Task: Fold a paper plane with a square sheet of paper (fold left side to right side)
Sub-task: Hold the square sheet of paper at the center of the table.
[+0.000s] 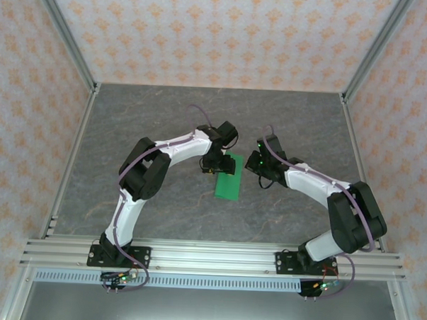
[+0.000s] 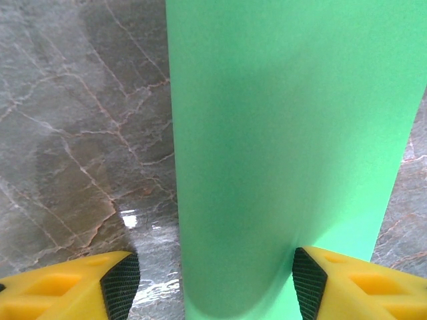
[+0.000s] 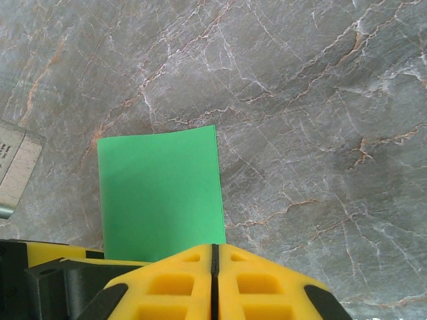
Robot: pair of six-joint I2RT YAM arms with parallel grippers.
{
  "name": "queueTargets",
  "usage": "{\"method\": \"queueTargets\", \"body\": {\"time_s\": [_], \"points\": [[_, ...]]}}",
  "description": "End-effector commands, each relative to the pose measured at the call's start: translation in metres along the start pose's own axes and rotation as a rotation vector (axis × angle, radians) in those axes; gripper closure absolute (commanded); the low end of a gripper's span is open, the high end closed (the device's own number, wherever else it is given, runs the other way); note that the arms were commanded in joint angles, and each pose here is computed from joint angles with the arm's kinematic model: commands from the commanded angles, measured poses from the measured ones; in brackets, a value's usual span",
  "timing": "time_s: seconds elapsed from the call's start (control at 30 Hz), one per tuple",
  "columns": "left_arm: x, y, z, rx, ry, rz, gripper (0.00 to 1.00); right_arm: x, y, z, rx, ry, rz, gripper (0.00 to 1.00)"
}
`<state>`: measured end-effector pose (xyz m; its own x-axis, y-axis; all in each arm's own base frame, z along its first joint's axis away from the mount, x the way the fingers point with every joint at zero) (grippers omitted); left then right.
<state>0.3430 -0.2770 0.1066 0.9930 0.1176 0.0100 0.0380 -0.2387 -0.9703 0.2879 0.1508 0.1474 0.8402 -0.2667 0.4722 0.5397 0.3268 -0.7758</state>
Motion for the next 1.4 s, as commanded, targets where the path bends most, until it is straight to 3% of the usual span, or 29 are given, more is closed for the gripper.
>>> {"method": "queueTargets", "body": {"time_s": [0.0,0.53,1.03,1.37], "points": [[-0.009,0.051,-0.009,-0.044,0.026,0.056,0.33,-0.003,0.000,-0.003,-0.006,-0.007,0.010,0.91],[-0.009,0.051,-0.009,-0.047,0.025,0.053,0.33,-0.012,0.034,0.008,0.131,0.047,0.094,1.00],[-0.009,0.048,-0.010,-0.053,0.027,0.050,0.33,-0.031,0.057,-0.009,0.007,0.060,0.212,1.00],[-0.004,0.004,-0.018,-0.097,0.056,-0.037,0.31,-0.047,0.064,-0.025,-0.093,0.051,0.293,1.00]]}}
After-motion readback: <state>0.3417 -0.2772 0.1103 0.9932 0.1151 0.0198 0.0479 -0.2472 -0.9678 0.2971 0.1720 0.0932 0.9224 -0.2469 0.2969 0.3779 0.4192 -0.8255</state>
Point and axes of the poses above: each hand's point on the last joint's axis, 136 mm out from that joint toward the fingers, its own y axis out along the fingers, its own z axis along the line the jaws close on, x = y × z, the point moved 9 cm from there along -y, back along the fingers, and after that the axes turned 9 degrees about -y, right-handed, at the moved point
